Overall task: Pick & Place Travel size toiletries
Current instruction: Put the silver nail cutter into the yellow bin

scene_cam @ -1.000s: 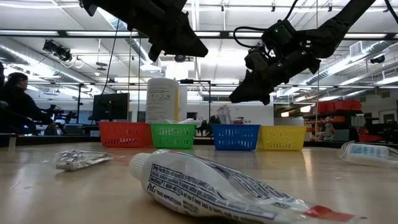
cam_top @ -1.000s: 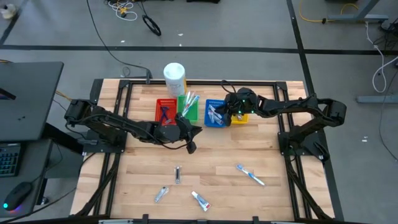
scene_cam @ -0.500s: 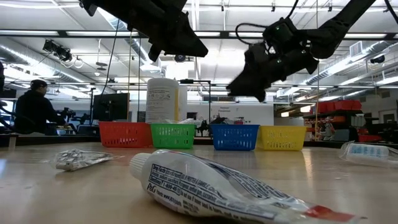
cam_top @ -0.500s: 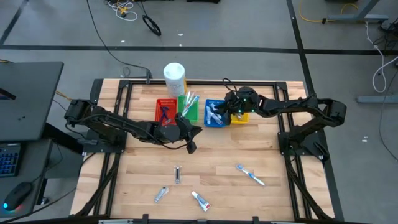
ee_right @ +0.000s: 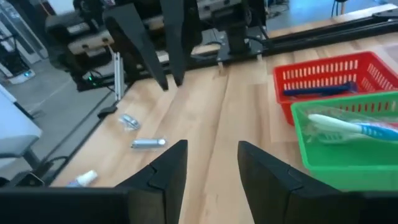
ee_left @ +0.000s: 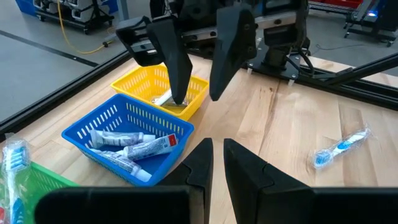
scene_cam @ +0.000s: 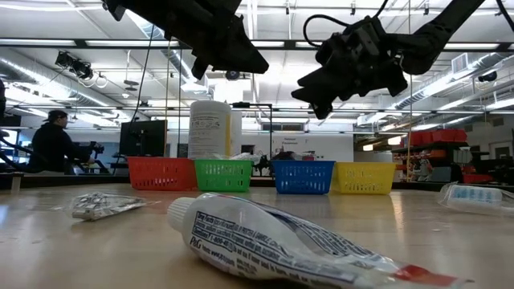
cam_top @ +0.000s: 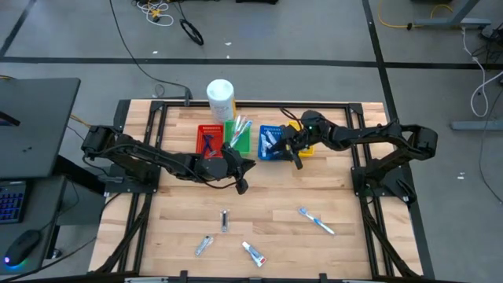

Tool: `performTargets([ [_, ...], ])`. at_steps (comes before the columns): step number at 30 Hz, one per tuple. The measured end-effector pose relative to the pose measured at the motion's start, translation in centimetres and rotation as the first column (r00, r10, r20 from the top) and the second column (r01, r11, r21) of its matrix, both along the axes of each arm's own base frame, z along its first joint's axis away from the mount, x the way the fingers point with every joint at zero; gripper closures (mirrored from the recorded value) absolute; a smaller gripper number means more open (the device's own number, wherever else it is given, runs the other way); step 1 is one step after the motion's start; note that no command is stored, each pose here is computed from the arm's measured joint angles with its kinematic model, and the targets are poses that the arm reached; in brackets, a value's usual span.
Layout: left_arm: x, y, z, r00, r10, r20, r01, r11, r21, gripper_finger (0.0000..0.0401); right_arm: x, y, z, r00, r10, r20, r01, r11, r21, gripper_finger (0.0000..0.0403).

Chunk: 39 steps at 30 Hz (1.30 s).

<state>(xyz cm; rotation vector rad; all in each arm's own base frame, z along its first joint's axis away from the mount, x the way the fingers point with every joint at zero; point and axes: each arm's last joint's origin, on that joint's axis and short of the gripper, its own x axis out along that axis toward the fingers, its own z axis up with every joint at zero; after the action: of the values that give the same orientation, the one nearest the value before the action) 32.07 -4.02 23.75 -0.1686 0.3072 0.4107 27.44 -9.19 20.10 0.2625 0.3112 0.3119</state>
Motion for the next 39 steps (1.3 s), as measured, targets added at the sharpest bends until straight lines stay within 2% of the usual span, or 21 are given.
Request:
performTargets([
  [5,0.0,0.0,0.0,1.000,0.000,0.000,0.000,1.000,0.000,0.0356,0.4,1.3,0.0,0.998,0.059,0.013,-0.058,0.997,-0.046,0.0252],
  [8,0.0,0.0,0.0,1.000,-0.001,0.001,0.001,1.000,0.000,0.0356,0.9,2.6,0.1,0.996,0.077,0.044,-0.071,0.989,-0.130,0.0252],
  [14,0.0,0.0,0.0,1.000,0.000,0.001,0.000,1.000,0.000,0.0356,1.6,5.3,-0.3,1.000,-0.018,0.008,0.019,0.966,-0.257,0.0252],
  [17,0.0,0.0,0.0,1.000,0.000,0.002,0.000,1.000,0.000,0.0356,1.5,6.3,-1.1,0.995,-0.061,-0.080,0.036,0.959,-0.283,0.0252],
  [21,0.0,0.1,0.1,1.000,-0.003,0.002,0.003,1.000,0.012,0.0356,1.1,7.7,-2.0,0.982,-0.032,-0.188,-0.021,0.961,-0.275,0.0252],
  [27,0.0,0.3,0.3,1.000,0.027,-0.015,-0.025,0.992,0.121,0.0356,1.2,8.6,-1.9,0.986,0.011,-0.165,-0.062,0.949,-0.308,0.0252],
  [31,0.0,0.2,0.3,1.000,0.005,-0.012,-0.004,0.995,0.101,0.0356,1.2,8.7,-1.9,0.986,0.000,-0.164,-0.053,0.947,-0.317,0.0252],
  [36,0.0,-0.1,0.0,0.996,-0.088,-0.034,0.089,0.995,0.040,0.0356,1.2,8.7,-1.9,0.986,-0.020,-0.165,-0.036,0.944,-0.328,0.0252],
  [39,-0.2,-0.5,-0.8,0.981,-0.177,-0.081,0.170,0.981,-0.090,0.0356,1.2,8.7,-1.9,0.986,-0.021,-0.165,-0.035,0.944,-0.328,0.0252],
])
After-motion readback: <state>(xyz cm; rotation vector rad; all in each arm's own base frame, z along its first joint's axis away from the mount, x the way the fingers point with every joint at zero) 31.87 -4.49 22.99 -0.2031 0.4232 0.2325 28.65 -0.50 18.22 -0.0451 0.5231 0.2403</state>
